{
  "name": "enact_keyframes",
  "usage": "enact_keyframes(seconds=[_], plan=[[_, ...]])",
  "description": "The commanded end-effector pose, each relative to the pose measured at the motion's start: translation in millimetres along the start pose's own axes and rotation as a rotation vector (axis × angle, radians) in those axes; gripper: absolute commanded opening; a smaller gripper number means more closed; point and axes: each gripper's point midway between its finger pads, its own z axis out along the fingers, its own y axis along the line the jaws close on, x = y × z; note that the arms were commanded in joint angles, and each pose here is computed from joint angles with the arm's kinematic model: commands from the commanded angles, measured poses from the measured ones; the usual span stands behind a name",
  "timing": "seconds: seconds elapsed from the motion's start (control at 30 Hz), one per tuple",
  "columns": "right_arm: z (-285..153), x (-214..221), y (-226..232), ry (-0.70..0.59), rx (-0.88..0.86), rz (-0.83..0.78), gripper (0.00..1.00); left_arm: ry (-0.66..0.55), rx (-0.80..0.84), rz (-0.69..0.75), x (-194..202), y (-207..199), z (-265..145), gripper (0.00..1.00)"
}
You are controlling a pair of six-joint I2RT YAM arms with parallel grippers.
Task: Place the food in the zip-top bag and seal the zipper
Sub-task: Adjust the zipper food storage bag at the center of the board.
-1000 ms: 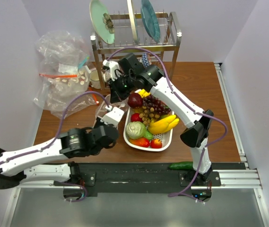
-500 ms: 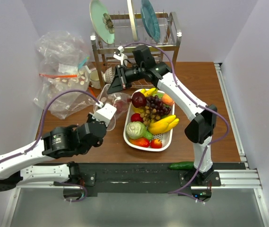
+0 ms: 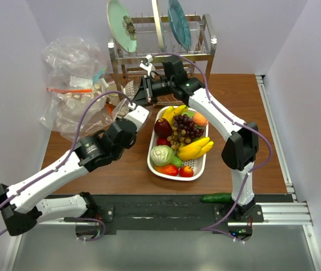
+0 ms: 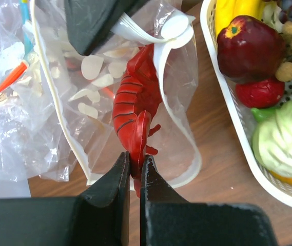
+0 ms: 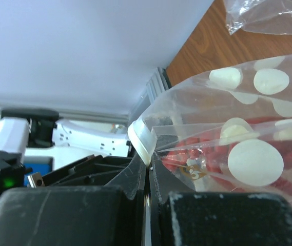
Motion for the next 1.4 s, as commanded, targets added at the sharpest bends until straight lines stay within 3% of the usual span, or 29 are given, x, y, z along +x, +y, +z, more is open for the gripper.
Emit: enact_keyframes(seconds=[0.0,0.27,0.63,0.87,1.07,1.17,1.37], plan=[[-10.1,-8.8,32.0,-0.009,-0.137,-0.002,0.0,-0.111,0.001,-0.019,-35.3,7.1,8.2,0.0],[-4.1,-16.6,-3.9,-0.025,-0.036,-0.038,0.01,-0.097,-0.022,0.033,-37.3,9.6,17.1,0.0],[-44.9,-42.3,-67.3,-0.203,0.447,-0.38,0.11,-0.096,-0.007,0.031,-56.9,17.5,63.7,0.0],[-70.2,-67.9,-84.3,-0.287,0.622,-0.62,0.11,-0.089,-0.027,0.027,-75.0,29.1,98.1,0.0],[-77.3,-90.7,-95.1,-0.336,0.712,-0.699,0.16,-0.117,-0.027,0.028,-86.2,28.2,123.6,0.0],[-80.7,-101.0,-99.0,-0.34,0.759,-0.745,0.16,-0.155,-0.006,0.008,-94.7,21.1,136.1,0.0],[-90.1,-116.7,-125.5,-0.362,0.896,-0.752,0.06,-0.202,0.004,-0.003,-97.5,11.2,157.6,0.0]])
